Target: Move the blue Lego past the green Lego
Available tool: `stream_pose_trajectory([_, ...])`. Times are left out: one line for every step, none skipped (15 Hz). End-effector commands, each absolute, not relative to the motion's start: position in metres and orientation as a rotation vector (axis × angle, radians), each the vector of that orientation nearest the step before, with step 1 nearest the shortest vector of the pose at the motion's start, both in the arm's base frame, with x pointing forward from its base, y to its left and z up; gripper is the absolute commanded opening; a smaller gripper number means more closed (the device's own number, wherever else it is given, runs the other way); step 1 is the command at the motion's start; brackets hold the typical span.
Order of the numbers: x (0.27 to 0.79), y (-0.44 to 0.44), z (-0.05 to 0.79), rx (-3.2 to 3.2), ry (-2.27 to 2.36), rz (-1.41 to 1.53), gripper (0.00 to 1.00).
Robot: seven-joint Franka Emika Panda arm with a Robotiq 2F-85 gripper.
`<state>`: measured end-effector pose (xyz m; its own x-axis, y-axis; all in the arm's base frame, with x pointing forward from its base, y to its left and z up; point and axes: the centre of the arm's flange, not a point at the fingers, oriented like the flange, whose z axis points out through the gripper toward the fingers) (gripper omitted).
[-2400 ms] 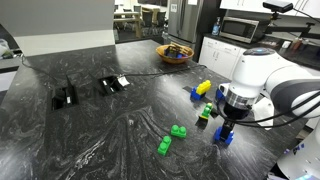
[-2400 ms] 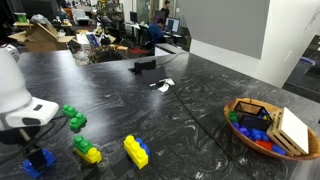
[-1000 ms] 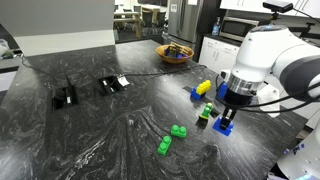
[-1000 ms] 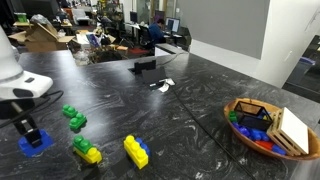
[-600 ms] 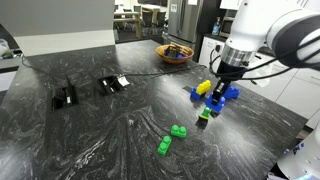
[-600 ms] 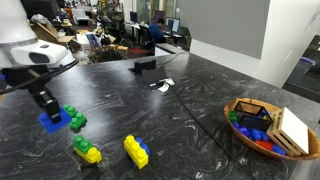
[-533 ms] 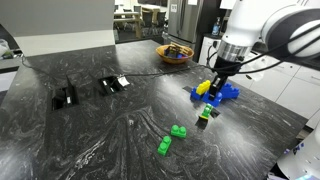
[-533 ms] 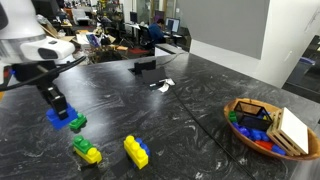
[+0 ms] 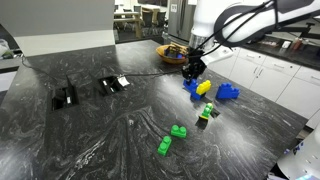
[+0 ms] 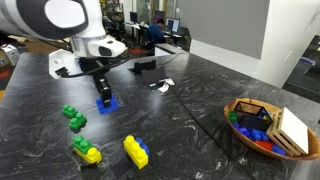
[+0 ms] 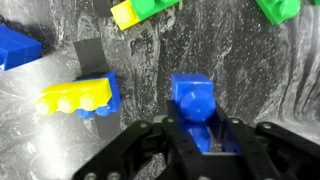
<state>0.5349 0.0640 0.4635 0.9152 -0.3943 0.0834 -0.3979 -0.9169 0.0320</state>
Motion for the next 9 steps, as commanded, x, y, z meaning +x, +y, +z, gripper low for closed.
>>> stream_pose_trajectory([0.58, 0.059, 0.455, 2.928, -0.93, 0.093, 0.1])
stream_pose_trajectory([0.588, 0.056, 0.449, 2.907, -1.026, 0.085, 0.1])
stream_pose_trajectory([0.594, 0.055, 0.443, 2.883, -1.117, 0.066, 0.1])
stream_pose_trajectory([0.598, 0.054, 0.436, 2.854, -1.203, 0.048, 0.1])
stream_pose_trajectory([0.599, 0.054, 0.429, 2.813, -1.285, 0.043, 0.1])
stream_pose_trajectory([0.6, 0.055, 0.42, 2.771, -1.366, 0.031, 0.1])
stream_pose_trajectory([0.6, 0.057, 0.413, 2.728, -1.444, 0.015, 0.1])
stream_pose_trajectory([0.6, 0.061, 0.405, 2.679, -1.518, 0.002, 0.1])
stream_pose_trajectory([0.6, 0.065, 0.397, 2.629, -1.59, -0.013, 0.1])
